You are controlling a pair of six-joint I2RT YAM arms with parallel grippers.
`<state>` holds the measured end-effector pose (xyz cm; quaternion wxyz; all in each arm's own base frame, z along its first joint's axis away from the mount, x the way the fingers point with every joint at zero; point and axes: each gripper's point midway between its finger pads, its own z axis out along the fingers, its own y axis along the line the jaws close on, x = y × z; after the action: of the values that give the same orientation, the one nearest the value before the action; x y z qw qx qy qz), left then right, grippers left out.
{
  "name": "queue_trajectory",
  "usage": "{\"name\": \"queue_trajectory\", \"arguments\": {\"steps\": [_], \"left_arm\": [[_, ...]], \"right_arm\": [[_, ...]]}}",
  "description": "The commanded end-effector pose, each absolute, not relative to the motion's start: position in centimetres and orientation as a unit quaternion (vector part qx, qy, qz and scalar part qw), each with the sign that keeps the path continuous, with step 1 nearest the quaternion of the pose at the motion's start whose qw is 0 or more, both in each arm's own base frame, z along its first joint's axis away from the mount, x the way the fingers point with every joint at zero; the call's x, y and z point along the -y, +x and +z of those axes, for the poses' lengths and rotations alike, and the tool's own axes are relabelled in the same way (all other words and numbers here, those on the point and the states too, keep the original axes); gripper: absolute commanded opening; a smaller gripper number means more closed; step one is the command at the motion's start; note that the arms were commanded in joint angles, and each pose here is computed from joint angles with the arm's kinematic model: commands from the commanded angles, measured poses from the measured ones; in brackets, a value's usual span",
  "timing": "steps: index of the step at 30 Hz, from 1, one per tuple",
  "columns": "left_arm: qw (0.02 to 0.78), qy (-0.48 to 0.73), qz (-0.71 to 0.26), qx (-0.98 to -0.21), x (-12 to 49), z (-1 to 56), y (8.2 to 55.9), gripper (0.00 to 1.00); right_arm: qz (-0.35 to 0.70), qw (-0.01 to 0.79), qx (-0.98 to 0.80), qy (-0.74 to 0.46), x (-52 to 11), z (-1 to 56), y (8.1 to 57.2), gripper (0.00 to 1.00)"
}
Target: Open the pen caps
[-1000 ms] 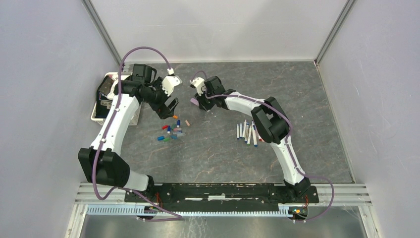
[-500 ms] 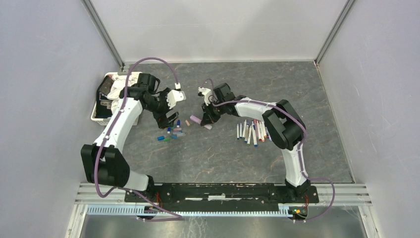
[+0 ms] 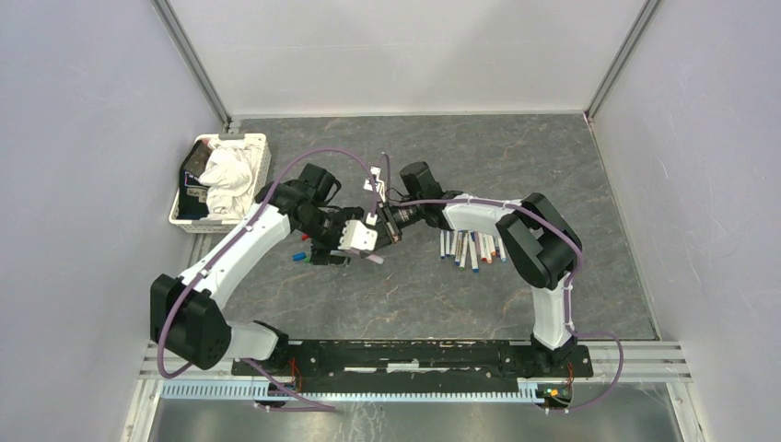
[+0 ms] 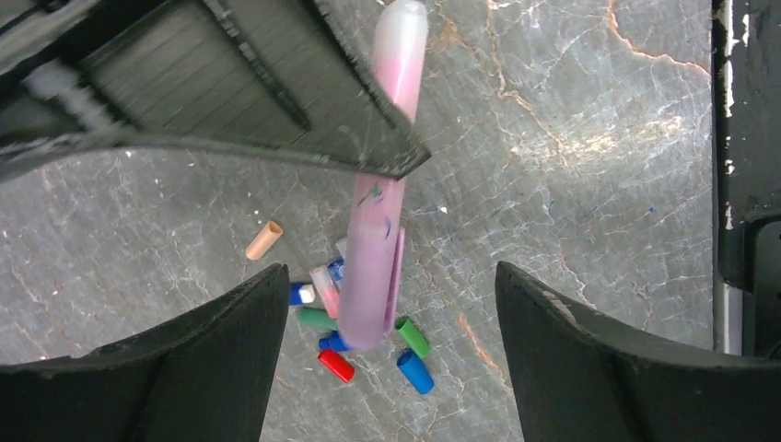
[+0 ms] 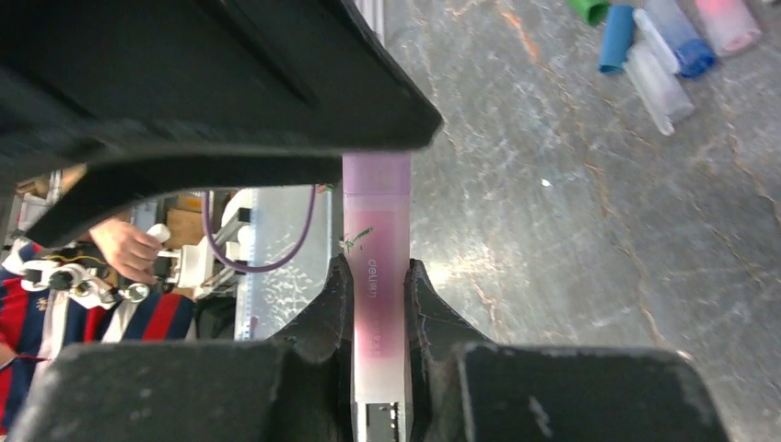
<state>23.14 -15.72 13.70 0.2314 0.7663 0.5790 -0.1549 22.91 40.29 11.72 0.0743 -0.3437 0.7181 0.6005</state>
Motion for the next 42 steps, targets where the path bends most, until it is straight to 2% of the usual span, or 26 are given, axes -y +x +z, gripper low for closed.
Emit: {"name": "queue_trajectory", "arguments": {"steps": [1, 8, 13, 16, 18, 25, 30, 32, 34, 37, 42], "left_arm": [[0.232, 0.8, -0.141, -0.536, 15.9, 13.8, 22.2, 0.81], [0.255, 0.806, -0.122, -0.521, 16.5, 13.9, 22.7, 0.49], [0.263, 0.811, -0.117, -0.51, 17.0, 14.2, 22.7, 0.23], [0.257, 0.813, -0.12, -0.508, 17.0, 14.1, 22.3, 0.11], [0.25, 0.816, -0.118, -0.508, 16.9, 14.0, 22.2, 0.03], [0.242, 0.819, -0.108, -0.509, 16.4, 14.1, 22.2, 0.02], [0.249, 0.819, -0.117, -0.504, 17.0, 14.5, 22.3, 0.02], [0.252, 0.818, -0.116, -0.503, 17.1, 14.7, 22.4, 0.02], [0.254, 0.819, -0.115, -0.502, 17.1, 14.8, 22.4, 0.02], [0.253, 0.82, -0.109, -0.502, 17.0, 14.9, 22.6, 0.02], [0.255, 0.82, -0.106, -0.501, 17.1, 15.1, 22.8, 0.02]], "right_arm": [[0.644, 0.071, -0.677, -0.351, -41.0, 15.5, 22.3, 0.0], [0.649, 0.059, -0.673, -0.35, -41.4, 15.9, 21.6, 0.0], [0.653, 0.049, -0.672, -0.347, -42.0, 16.0, 21.0, 0.0], [0.659, 0.034, -0.669, -0.343, -42.8, 15.9, 20.3, 0.22], [0.664, 0.029, -0.665, -0.341, -43.2, 15.8, 20.0, 0.29], [0.672, 0.022, -0.66, -0.336, -43.4, 16.0, 19.6, 0.3], [0.683, 0.026, -0.649, -0.334, -43.9, 16.9, 19.4, 0.46], [0.687, 0.024, -0.645, -0.334, -44.1, 17.1, 19.2, 0.49], [0.687, 0.023, -0.645, -0.334, -44.2, 17.0, 19.2, 0.48], [0.686, 0.018, -0.646, -0.334, -44.1, 16.9, 19.1, 0.4], [0.682, 0.012, -0.651, -0.334, -44.0, 16.2, 18.8, 0.37]]}}
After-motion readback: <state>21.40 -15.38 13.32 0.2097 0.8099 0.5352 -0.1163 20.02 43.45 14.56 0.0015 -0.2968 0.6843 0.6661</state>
